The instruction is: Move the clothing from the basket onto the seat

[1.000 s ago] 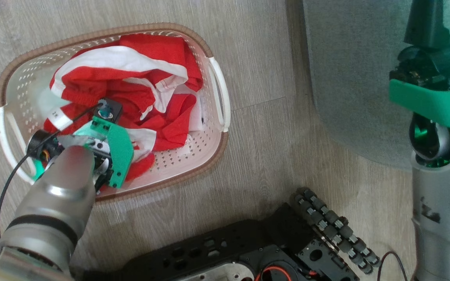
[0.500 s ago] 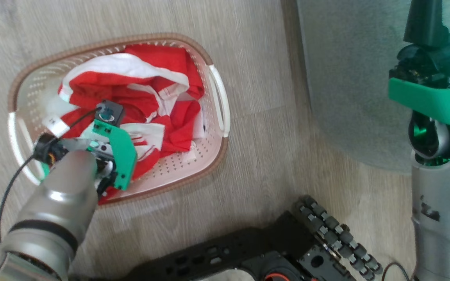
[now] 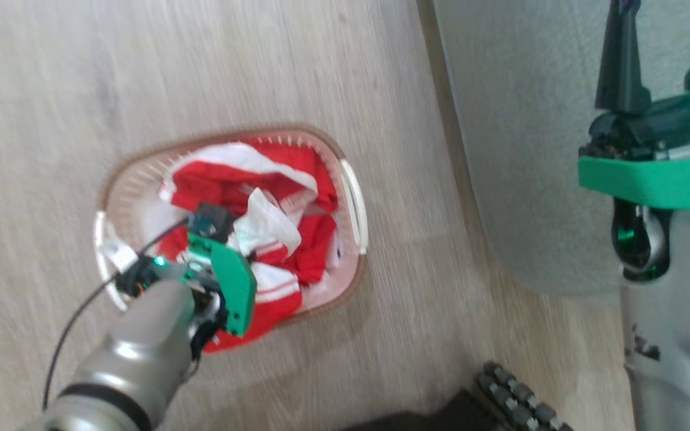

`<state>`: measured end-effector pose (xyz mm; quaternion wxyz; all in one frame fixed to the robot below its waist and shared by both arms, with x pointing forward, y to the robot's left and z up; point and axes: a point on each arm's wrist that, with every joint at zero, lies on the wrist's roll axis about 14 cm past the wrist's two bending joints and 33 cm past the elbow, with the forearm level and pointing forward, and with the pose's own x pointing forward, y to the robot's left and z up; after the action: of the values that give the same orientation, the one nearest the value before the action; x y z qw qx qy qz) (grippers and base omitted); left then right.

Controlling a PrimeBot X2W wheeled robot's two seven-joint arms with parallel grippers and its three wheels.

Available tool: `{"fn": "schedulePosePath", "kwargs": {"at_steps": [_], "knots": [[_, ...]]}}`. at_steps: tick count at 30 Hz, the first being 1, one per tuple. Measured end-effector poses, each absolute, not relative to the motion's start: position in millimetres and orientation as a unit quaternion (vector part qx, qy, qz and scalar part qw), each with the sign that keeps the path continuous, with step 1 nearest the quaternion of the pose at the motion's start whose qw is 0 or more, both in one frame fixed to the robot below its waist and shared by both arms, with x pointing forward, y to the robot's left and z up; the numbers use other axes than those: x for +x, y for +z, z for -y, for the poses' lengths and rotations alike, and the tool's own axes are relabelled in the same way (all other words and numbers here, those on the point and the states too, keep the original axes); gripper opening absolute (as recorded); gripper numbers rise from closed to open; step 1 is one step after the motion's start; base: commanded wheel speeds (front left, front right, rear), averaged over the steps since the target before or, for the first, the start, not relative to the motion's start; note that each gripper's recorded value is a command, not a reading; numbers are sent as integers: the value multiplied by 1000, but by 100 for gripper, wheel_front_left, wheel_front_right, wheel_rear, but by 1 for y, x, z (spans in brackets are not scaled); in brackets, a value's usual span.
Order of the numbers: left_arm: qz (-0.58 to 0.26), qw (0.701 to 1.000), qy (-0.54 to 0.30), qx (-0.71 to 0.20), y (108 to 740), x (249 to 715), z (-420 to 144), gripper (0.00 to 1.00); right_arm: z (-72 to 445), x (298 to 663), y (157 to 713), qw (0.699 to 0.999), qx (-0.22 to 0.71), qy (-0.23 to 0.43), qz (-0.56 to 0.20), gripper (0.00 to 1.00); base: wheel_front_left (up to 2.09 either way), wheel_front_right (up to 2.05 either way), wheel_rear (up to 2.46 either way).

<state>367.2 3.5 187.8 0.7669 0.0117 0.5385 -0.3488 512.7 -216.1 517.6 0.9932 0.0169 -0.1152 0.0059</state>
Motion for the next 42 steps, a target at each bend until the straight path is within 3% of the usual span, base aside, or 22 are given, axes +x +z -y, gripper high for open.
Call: {"fn": "schedulePosePath", "kwargs": {"at_steps": [14, 22, 32, 42], "knots": [[-354, 868, -347, -31, 317, 393, 5, 0, 195, 454, 576, 987, 44, 26, 155, 100, 0, 0, 0], [-228, 908, -350, -38, 397, 405, 5, 0, 179, 421, 590, 984, 56, 47, 164, 100, 0, 0, 0], [-79, 934, -343, -57, 508, 413, 4, 0, 156, 392, 594, 980, 75, 80, 166, 100, 0, 0, 0], [23, 934, -350, -66, 599, 408, 4, 0, 133, 381, 589, 977, 89, 113, 156, 100, 0, 0, 0]]}}
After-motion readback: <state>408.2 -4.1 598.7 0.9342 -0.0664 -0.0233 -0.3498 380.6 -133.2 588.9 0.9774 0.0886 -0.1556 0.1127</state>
